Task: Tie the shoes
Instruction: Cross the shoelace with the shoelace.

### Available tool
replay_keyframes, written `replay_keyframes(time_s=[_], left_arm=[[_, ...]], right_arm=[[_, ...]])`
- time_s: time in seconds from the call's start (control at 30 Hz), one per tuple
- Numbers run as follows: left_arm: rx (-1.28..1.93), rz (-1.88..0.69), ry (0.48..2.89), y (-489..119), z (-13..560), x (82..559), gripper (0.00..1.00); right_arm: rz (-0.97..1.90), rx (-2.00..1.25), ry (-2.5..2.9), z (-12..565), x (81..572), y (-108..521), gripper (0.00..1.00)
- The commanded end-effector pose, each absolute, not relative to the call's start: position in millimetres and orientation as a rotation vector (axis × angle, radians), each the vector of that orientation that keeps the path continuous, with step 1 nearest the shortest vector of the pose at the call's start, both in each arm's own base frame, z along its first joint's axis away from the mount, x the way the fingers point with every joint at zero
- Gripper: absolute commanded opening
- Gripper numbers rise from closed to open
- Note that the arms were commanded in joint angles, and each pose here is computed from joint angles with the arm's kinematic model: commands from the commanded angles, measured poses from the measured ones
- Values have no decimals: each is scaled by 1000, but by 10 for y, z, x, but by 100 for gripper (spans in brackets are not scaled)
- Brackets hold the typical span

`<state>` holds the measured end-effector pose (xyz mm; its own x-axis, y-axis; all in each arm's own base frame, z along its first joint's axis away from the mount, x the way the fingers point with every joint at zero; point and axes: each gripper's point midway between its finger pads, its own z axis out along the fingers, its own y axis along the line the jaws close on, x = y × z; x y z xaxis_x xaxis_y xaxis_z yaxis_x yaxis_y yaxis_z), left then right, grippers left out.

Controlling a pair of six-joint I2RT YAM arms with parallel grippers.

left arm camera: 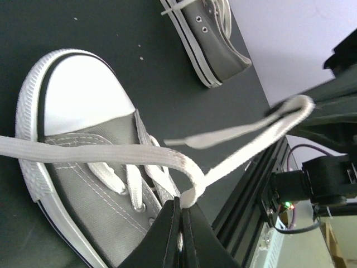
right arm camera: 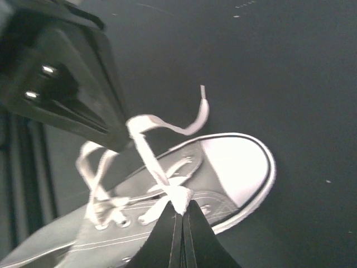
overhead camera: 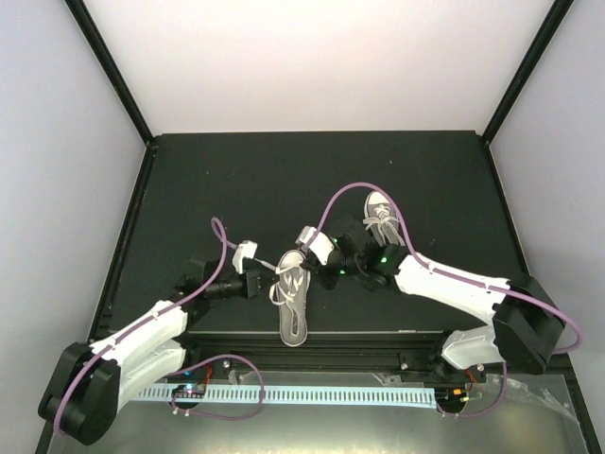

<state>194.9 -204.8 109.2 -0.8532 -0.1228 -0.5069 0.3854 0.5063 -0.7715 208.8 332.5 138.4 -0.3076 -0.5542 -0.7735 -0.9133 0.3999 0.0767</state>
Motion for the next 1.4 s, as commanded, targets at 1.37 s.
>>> replay_keyframes(time_s=[1.37], left_arm=[[158,-1404,2267,-2128,1229,2034,2]], right_arm=[[990,-1130,1771,1789,1683,3745,2]])
